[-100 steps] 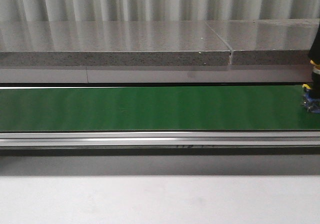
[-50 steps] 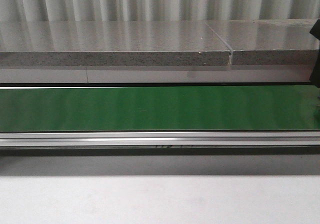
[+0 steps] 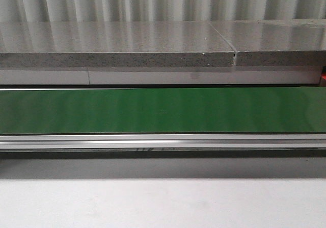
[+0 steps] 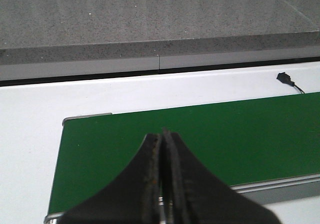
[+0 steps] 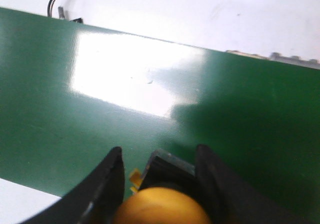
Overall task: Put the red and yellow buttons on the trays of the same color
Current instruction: 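Grasp the yellow button at the belt's far end with the right gripper, then carry the yellow button into the yellow tray and release it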
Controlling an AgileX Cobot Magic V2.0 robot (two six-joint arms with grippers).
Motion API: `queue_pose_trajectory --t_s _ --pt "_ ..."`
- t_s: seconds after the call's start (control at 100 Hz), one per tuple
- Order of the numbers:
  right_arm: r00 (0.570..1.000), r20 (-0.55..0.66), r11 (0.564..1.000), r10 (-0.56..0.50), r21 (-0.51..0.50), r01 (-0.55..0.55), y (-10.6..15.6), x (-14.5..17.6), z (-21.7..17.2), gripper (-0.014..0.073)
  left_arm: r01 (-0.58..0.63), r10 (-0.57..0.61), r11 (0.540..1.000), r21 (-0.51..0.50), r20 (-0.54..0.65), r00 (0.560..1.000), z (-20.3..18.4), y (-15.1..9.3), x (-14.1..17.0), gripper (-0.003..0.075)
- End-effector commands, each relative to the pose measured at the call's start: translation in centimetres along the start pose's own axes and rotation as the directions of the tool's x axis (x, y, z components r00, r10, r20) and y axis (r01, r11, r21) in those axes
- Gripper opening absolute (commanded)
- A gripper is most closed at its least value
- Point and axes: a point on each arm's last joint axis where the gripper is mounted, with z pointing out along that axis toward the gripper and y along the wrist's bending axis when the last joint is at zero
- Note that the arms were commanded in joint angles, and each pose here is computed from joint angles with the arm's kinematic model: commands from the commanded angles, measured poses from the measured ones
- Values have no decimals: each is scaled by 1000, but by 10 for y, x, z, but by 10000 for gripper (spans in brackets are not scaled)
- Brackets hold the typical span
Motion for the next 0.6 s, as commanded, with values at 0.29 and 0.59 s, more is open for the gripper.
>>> queue_pose_trajectory --t_s 0.29,0.59 --pt "946 206 949 251 143 -282 -52 19 -81 -46 17 -17 1000 -6 96 995 -3 0 -14 -20" --pt "829 333 812 449 236 -534 -107 50 -90 -46 17 -17 1000 -6 96 995 -3 0 -14 -20"
